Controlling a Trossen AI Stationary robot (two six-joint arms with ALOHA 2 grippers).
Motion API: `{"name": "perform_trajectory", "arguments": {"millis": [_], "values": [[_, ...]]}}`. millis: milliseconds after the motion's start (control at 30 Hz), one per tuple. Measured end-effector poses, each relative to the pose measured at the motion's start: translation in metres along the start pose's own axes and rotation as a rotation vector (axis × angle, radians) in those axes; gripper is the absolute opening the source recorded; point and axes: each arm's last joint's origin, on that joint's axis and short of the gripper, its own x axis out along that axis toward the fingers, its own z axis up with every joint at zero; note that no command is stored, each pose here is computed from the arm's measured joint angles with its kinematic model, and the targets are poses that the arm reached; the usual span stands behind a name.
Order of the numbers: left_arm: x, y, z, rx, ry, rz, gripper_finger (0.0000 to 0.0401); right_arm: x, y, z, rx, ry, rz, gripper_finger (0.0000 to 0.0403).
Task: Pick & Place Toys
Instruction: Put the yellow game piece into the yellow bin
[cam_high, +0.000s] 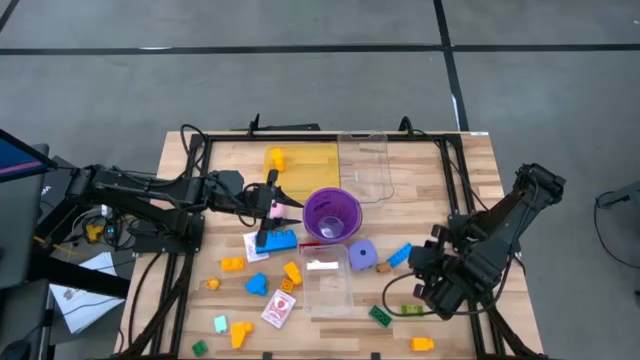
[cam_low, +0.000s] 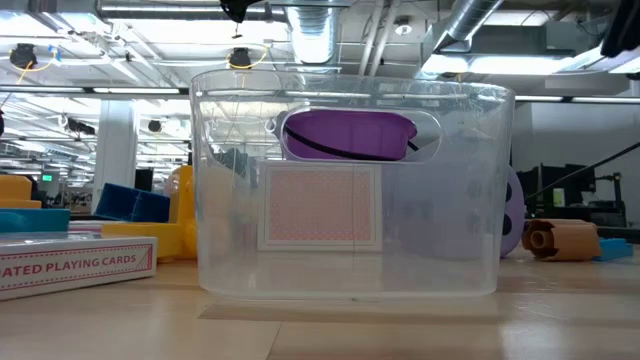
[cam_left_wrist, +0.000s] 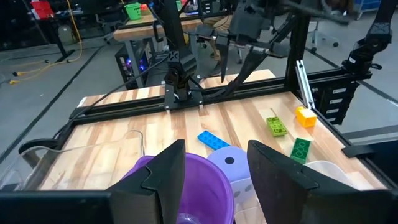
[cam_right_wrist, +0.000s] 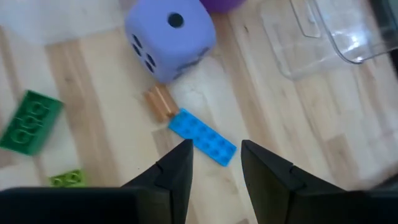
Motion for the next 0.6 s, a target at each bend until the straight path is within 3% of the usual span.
{"name": "perform_trajectory", "arguments": {"millis": [600], "values": [[0.000, 0.000, 0.000, -0.006, 0.000, -0.001, 0.0167, 0.015, -0.016, 0.002, -0.022, 0.066, -0.134, 0.0129]]}}
